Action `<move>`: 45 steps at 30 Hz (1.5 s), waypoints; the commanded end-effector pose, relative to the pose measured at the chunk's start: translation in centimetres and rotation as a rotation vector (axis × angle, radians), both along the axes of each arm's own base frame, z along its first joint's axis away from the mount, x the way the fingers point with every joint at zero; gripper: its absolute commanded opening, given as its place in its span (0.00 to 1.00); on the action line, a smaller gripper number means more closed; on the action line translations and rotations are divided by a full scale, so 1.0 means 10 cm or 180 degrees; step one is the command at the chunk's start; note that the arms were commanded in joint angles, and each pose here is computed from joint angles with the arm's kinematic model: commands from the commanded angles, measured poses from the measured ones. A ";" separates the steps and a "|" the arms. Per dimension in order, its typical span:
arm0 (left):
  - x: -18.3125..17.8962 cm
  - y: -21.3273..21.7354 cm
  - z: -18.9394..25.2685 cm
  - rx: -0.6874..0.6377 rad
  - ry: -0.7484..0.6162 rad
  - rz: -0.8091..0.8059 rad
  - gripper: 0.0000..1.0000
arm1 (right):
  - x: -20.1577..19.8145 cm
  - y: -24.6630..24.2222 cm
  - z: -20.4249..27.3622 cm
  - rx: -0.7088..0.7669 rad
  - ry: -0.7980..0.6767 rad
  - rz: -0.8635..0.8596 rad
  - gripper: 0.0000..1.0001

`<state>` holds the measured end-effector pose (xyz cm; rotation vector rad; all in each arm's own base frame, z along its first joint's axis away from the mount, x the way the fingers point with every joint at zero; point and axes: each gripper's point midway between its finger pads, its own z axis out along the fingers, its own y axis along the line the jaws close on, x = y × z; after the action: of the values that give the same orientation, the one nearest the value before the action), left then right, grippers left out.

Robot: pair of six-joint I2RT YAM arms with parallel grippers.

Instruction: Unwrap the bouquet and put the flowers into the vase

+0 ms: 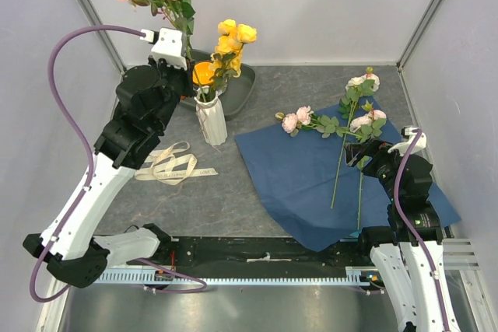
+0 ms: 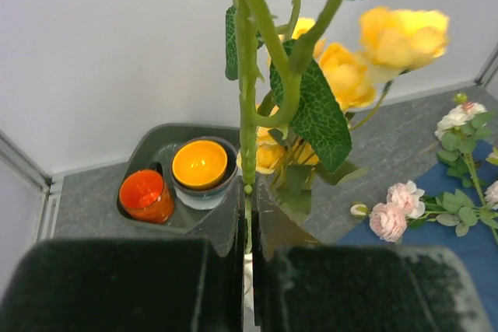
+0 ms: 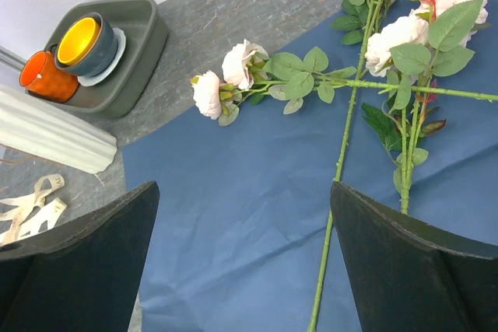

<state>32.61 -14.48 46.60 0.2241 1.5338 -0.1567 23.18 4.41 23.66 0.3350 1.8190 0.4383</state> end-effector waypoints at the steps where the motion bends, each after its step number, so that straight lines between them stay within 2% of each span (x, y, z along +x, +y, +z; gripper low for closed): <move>1: 0.12 0.06 -0.08 -0.0158 0.0011 0.0197 0.02 | 0.02 0.01 0.06 -0.0031 -0.0102 0.0029 0.98; 16: 0.50 0.11 -0.88 -0.0273 0.0470 0.0486 0.02 | 0.02 0.01 0.04 -0.0023 -0.0086 0.0042 0.98; 23: 0.53 0.11 -1.39 -0.0404 0.0713 0.0613 0.02 | 0.02 0.02 0.03 -0.0008 -0.0070 0.0048 0.98; 28: 0.54 0.09 -1.53 -0.0410 0.0817 0.0622 0.02 | 0.03 0.03 0.00 0.0010 -0.0028 0.0063 0.98; 30: 0.54 0.10 -1.54 -0.0431 0.0832 0.0636 0.10 | 0.03 0.04 -0.01 0.0026 -0.0016 0.0074 0.98; 33: 0.52 0.11 -1.52 -0.0474 0.0828 0.0648 0.44 | 0.04 0.06 -0.02 0.0042 0.0019 0.0099 0.98; 34: 0.50 0.13 -1.48 -0.0497 0.0797 0.0663 0.64 | 0.05 0.06 -0.02 0.0033 0.0038 0.0107 0.98; 36: 0.47 0.15 -1.43 -0.0518 0.0772 0.0669 0.74 | 0.06 0.07 -0.03 0.0040 0.0053 0.0110 0.98; 37: 0.43 0.18 -1.38 -0.0533 0.0754 0.0681 0.83 | 0.07 0.07 -0.04 0.0032 0.0081 0.0122 0.98; 39: 0.40 0.20 -1.31 -0.0565 0.0712 0.0685 0.90 | 0.09 0.09 -0.05 0.0034 0.0129 0.0151 0.98; 42: 0.31 0.21 -1.16 -0.0642 0.0617 0.0600 0.95 | 0.17 0.12 -0.11 0.0028 0.0283 0.0212 0.98; 45: 0.20 0.20 -1.03 -0.0718 0.0544 0.0459 0.96 | 0.28 0.16 -0.22 0.0042 0.0464 0.0261 0.98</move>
<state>36.08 -12.79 32.75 -0.0406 1.7726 -0.1494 24.50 5.38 20.46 0.3370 1.9713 0.4678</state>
